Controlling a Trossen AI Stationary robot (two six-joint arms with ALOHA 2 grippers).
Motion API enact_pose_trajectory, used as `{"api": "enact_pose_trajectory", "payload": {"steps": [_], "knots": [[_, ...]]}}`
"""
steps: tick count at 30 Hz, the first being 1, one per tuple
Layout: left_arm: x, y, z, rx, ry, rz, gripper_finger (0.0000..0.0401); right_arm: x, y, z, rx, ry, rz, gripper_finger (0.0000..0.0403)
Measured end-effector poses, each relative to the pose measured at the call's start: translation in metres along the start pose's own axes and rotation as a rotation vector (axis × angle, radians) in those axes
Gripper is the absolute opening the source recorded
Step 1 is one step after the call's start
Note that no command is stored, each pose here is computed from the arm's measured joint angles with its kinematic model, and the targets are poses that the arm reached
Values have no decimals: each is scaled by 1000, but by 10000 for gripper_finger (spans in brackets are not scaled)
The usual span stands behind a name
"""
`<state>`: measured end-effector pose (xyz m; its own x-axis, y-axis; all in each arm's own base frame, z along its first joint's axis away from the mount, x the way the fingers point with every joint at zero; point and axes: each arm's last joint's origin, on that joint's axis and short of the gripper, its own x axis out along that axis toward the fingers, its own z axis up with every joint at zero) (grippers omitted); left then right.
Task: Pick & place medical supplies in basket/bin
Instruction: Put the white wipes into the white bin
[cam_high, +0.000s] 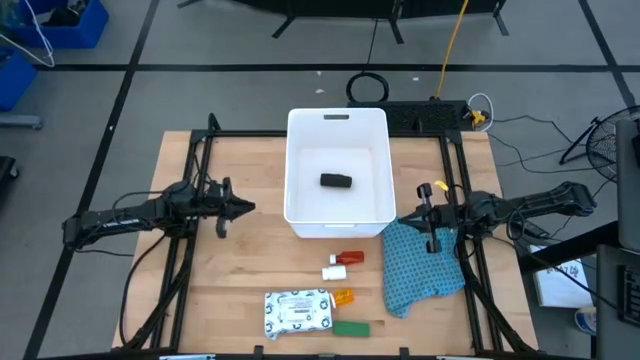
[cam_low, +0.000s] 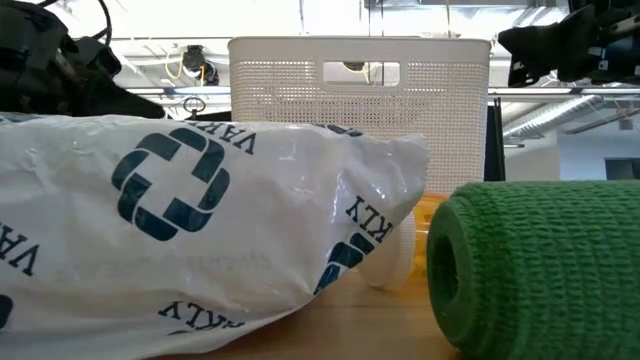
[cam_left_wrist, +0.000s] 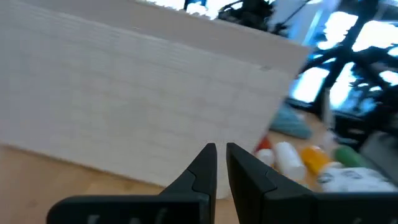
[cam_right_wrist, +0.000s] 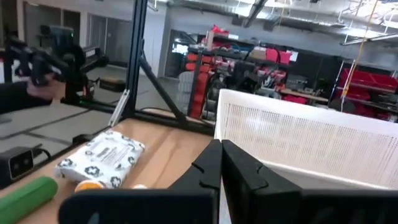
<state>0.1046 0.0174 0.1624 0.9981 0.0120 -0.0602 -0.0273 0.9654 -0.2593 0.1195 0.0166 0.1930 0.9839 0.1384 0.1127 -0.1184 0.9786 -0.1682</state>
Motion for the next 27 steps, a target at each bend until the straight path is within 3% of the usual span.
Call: {"api": "enact_pose_trajectory", "payload": {"steps": [4,7,12,18,22,27], "knots": [[0,-16,7,-18,-49,-233,42,0,0,-1,-59,10,2,0],[1,-30,11,44,-114,-284,42,0,0,-1,-93,13,2,0],[2,-51,28,114,-154,-195,42,0,0,-1,-138,15,3,0],[14,-87,63,220,15,-14,42,0,0,1,-157,-6,-2,0],[33,-127,82,318,150,32,42,0,0,2,-160,-16,-8,0],[64,-192,86,443,317,95,42,0,0,2,-158,-15,-9,0]]}}
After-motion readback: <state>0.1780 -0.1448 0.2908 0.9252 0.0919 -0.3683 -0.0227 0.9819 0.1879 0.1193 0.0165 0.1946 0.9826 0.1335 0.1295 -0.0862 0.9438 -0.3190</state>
